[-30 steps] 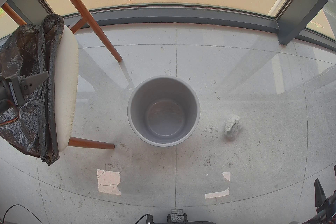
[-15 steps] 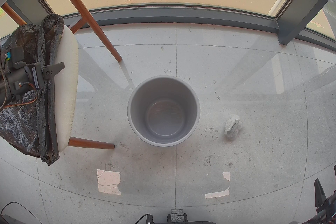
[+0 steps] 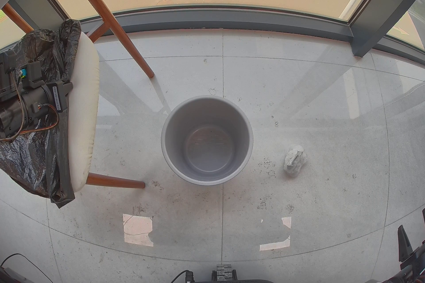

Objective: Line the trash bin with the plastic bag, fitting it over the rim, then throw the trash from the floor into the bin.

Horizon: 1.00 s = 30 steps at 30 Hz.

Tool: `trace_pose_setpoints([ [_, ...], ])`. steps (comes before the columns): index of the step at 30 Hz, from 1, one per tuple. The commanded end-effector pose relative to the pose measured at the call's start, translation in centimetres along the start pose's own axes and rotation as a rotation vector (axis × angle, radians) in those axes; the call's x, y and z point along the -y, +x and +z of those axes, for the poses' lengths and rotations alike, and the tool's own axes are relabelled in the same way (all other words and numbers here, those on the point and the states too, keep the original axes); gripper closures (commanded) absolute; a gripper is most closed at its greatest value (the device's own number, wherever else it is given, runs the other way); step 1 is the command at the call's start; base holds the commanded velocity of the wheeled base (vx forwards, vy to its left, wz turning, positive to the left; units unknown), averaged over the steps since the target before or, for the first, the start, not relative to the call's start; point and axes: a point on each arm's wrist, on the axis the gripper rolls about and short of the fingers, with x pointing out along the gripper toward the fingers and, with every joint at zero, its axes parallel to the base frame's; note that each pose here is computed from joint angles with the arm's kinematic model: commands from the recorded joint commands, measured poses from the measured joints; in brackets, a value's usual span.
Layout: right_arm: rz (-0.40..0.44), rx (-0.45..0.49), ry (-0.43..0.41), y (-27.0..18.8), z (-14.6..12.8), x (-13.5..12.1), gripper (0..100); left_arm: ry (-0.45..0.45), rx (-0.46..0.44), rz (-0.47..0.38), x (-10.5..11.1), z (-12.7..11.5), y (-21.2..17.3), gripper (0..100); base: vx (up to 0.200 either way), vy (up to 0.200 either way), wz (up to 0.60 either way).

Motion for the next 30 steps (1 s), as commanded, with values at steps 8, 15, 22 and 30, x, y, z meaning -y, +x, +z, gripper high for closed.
trace_pose_setpoints([
  [8, 0.0, 0.0, 0.0, 0.0, -0.5, 0.0, 0, 0.008, 0.052, -0.084, 0.7, -0.6, -5.6, 100, 0.0, 0.0, 0.0],
  [15, 0.0, 0.0, -0.002, 0.0, -0.5, 0.0, 0, 0.045, 0.08, -0.289, 1.7, -1.2, -8.3, 100, 0.0, 0.0, 0.0],
  [22, 0.0, 0.0, -0.002, 0.0, -0.5, 0.0, 0, 0.14, 0.106, -0.508, 4.9, -0.6, -8.4, 100, 0.0, 0.0, 0.0],
  [30, -0.001, 0.0, -0.002, 0.0, -0.5, 0.0, 0, 0.212, 0.055, -0.738, 10.4, -0.8, -5.9, 100, 0.0, 0.0, 0.0],
])
